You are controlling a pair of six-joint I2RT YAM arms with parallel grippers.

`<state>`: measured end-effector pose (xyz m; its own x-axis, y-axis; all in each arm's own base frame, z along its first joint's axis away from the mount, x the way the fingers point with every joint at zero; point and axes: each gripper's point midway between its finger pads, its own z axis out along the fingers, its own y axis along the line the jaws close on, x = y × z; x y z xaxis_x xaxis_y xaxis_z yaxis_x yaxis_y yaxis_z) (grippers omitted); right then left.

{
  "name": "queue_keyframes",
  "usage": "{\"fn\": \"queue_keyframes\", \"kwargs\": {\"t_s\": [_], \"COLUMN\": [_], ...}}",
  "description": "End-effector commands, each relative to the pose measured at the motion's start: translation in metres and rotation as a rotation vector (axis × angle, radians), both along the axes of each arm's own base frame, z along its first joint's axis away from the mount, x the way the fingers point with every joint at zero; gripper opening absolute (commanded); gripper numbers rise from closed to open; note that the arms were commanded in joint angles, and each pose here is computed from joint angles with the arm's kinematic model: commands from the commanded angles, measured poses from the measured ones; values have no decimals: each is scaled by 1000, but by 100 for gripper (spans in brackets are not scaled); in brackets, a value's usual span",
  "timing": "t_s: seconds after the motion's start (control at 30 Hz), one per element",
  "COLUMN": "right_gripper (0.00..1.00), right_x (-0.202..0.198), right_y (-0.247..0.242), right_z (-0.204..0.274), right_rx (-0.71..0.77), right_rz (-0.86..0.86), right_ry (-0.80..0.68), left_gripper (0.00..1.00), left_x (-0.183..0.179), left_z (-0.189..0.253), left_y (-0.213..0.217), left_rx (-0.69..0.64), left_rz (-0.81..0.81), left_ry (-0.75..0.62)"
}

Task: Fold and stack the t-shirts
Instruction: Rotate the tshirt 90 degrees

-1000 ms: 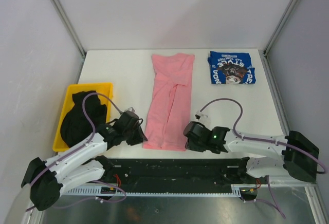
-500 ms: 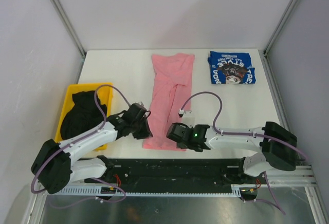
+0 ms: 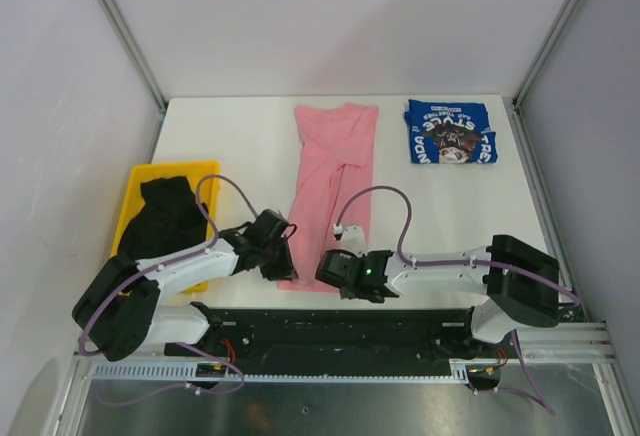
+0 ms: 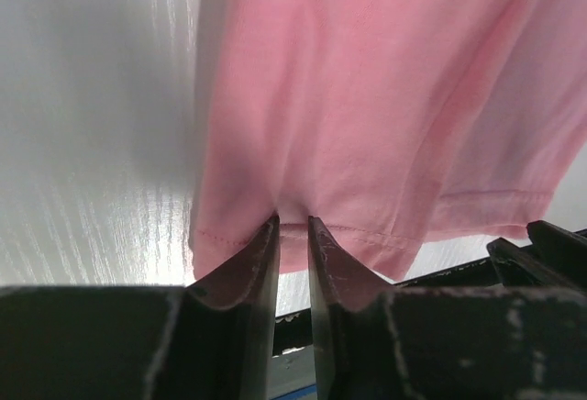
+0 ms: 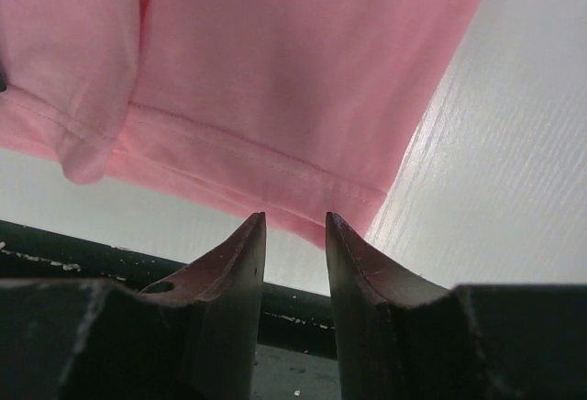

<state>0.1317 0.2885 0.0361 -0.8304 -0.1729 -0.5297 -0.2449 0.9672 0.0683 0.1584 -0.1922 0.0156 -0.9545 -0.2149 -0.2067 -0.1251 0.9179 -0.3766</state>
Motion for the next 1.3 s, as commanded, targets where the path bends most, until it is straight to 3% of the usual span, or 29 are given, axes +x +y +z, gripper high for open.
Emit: {"fn": "queue_keyframes", "kwargs": {"t_s": [0.0,0.37,1.13,1.27], "right_gripper": [37,36,9,22], "right_x": [5,-3,-3,-4], "right_y": [9,1,-14,-10], "right_z": [1,-11,11,11], "right_rx": [-1,-57,-46,-38], "right_rz": [10,2,-43,-29], "right_ry": [-30,-6,-37,-31], "left_gripper": [23,22,23,23], "left_x": [2,-2,-7,-8], "left_z": [-2,-9,-15,-16], "left_y": [-4,-1,2,2], "left_rx": [-26,-9,6,6], "left_rz": [4,4,-2,-3], "left_ry": [-8,19,38,39]}}
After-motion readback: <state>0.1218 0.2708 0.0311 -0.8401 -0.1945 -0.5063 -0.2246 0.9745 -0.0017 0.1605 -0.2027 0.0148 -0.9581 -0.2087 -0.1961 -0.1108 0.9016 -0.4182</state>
